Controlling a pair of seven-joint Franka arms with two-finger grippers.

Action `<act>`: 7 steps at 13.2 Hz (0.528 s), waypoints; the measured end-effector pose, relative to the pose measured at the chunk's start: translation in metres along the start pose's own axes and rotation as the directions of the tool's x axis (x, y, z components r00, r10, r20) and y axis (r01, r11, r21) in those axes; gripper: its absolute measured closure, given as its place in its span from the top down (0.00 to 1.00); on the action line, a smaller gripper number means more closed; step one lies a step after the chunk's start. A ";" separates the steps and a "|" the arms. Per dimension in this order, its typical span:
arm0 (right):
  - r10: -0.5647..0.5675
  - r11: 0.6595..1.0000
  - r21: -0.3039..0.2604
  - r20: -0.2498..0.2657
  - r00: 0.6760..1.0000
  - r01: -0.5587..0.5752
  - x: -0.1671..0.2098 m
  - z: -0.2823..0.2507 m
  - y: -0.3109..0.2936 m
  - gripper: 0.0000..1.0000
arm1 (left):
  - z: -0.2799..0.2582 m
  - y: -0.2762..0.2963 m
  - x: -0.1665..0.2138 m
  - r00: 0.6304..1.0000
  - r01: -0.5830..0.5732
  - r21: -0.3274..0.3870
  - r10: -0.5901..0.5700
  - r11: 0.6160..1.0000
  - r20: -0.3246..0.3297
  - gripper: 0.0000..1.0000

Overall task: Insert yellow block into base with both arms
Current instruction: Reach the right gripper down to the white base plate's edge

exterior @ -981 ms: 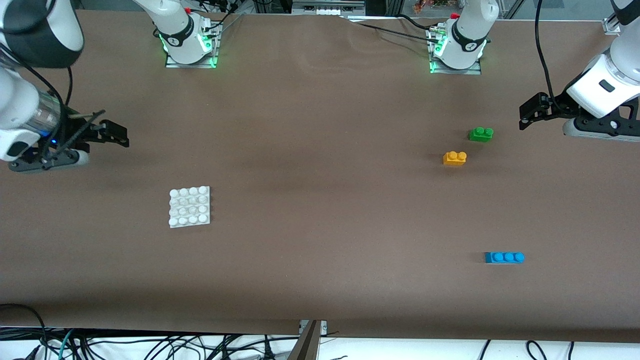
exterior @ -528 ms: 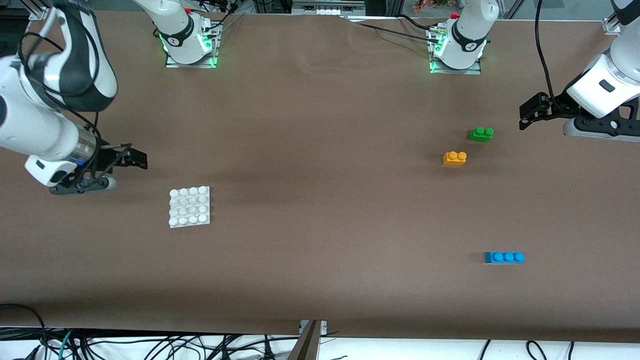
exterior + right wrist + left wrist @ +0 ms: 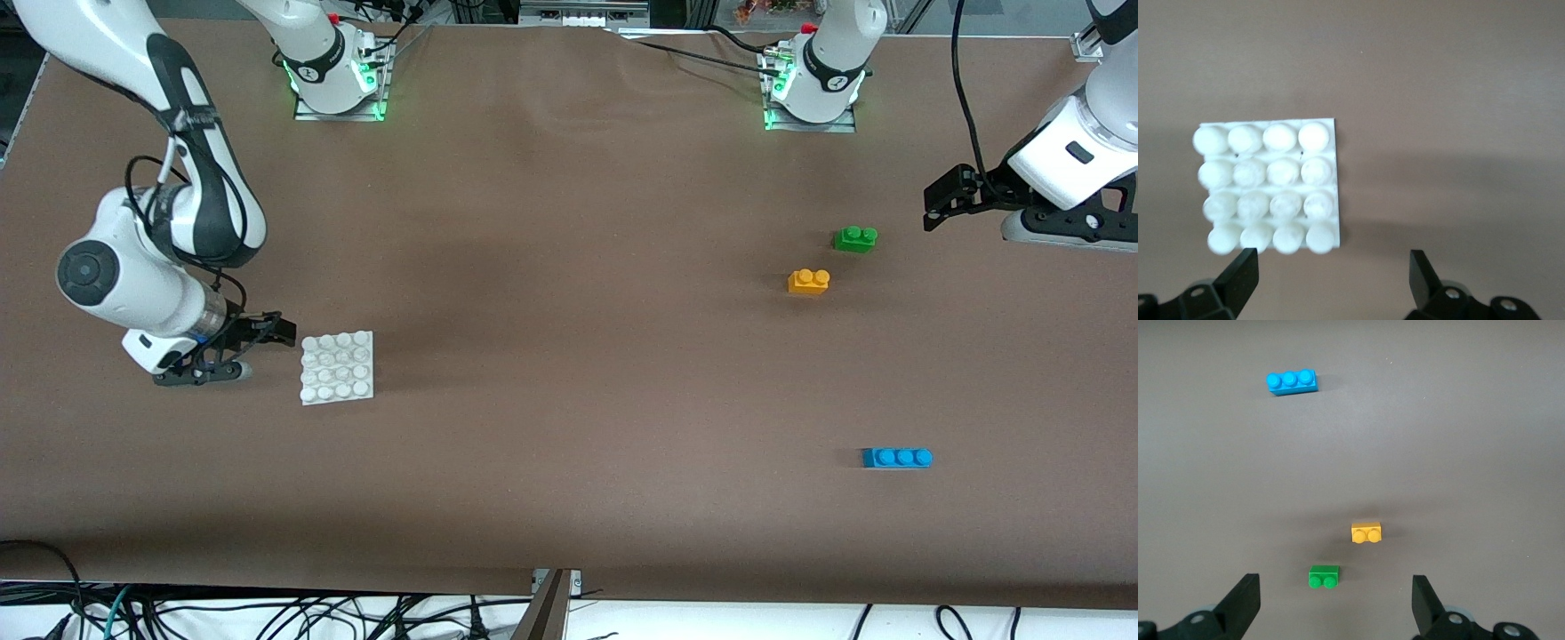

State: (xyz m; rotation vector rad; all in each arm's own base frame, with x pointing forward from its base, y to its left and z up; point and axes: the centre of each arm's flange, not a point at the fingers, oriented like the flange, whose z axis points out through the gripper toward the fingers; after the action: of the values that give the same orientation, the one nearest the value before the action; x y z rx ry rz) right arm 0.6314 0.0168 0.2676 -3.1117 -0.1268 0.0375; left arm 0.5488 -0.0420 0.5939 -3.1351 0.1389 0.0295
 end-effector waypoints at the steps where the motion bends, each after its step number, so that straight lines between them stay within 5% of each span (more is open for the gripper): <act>1: 0.016 1.000 0.014 -0.002 1.000 -0.016 0.001 0.012 0.000 1.00 | 0.000 0.000 0.000 1.000 0.001 0.000 -0.001 1.000 0.000 1.00; 7: 0.071 0.996 0.048 -0.016 0.997 -0.070 0.005 0.039 -0.005 1.00 | 0.000 -0.002 0.000 1.000 0.004 0.000 -0.004 1.000 0.000 1.00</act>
State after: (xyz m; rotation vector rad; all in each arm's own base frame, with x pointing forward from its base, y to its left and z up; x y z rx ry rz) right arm 0.6346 0.0228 0.2291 -3.0672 -0.0160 0.0138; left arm 0.5489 -0.0397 0.5939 -3.1355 0.1325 0.0295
